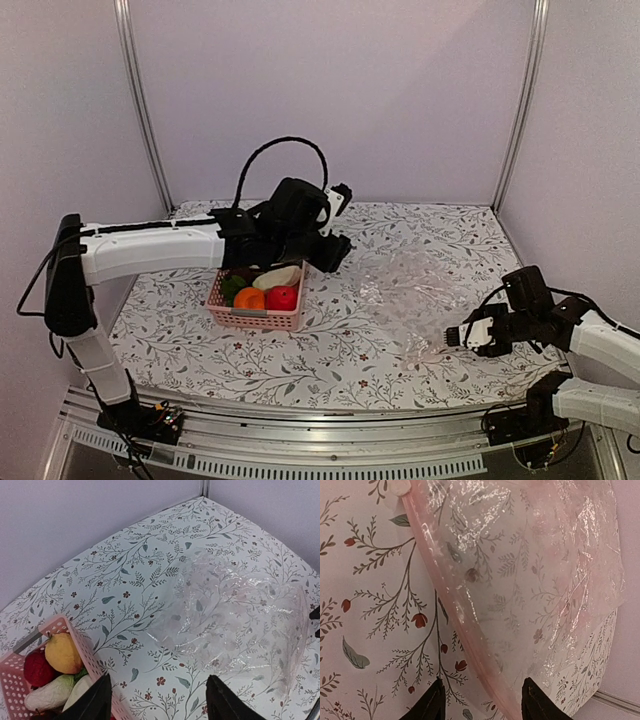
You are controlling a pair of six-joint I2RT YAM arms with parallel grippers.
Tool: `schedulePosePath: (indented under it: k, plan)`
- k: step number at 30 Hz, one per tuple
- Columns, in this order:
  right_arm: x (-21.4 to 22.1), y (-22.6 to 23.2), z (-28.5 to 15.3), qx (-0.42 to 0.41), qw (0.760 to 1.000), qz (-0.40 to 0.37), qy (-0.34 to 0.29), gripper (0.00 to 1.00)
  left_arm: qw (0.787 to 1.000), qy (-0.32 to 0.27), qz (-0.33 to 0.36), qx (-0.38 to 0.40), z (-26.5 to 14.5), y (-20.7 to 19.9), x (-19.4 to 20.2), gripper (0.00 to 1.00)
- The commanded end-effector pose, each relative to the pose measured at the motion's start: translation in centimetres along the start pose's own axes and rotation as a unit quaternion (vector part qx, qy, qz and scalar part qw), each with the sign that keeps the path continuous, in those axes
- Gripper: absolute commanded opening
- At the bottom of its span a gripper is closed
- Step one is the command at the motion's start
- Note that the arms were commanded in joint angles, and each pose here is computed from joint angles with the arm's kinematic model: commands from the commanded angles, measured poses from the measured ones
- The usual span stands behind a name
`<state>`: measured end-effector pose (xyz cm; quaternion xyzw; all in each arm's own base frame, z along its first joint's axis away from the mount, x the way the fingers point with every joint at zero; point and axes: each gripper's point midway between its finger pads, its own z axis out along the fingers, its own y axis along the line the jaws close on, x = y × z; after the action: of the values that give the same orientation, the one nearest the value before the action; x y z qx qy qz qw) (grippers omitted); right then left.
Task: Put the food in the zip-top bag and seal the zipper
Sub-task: Pick up the zipper food storage bag from the center of the board.
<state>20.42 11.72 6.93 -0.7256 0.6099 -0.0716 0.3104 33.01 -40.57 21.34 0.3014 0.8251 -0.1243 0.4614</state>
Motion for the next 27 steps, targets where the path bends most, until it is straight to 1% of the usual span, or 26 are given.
schedulePosePath:
  k: [1,4,8,12,18,21,24,25,27]
  plan:
    - [0.9,-0.7,1.0,0.027,0.999,-0.033,0.028,0.51,0.999,-0.012,-0.030,-0.016,-1.7,0.3,0.6,0.64]
    - [0.7,-1.6,1.3,0.044,0.998,-0.031,0.027,0.49,0.999,-0.017,-0.037,-0.024,-2.6,0.6,0.6,0.65]
    - [0.3,-2.0,2.0,0.042,0.999,-0.018,0.025,0.46,0.998,-0.022,-0.045,-0.027,-3.1,0.8,0.8,0.65]
    - [0.5,-1.6,3.0,0.040,0.997,-0.049,0.046,0.44,0.998,-0.027,-0.050,-0.029,-3.5,0.8,1.0,0.64]
    - [-0.2,-2.9,3.3,0.053,0.995,-0.063,0.048,0.40,0.998,-0.034,-0.052,-0.028,-4.4,0.5,1.0,0.64]
    - [-0.8,-3.7,3.5,0.067,0.995,-0.059,0.037,0.32,0.997,-0.042,-0.062,-0.032,-4.7,0.6,1.2,0.64]
    - [-1.6,-4.7,3.9,0.082,0.996,-0.037,0.018,0.23,0.994,-0.049,-0.086,-0.037,-5.0,0.9,1.5,0.64]
    - [-2.1,-5.3,3.9,0.089,0.996,-0.027,0.011,0.19,0.993,-0.052,-0.095,-0.040,-5.2,1.0,1.5,0.64]
    - [-3.2,-6.8,4.0,0.094,0.995,0.019,-0.011,0.09,0.991,-0.058,-0.112,-0.050,-5.5,1.4,1.6,0.64]
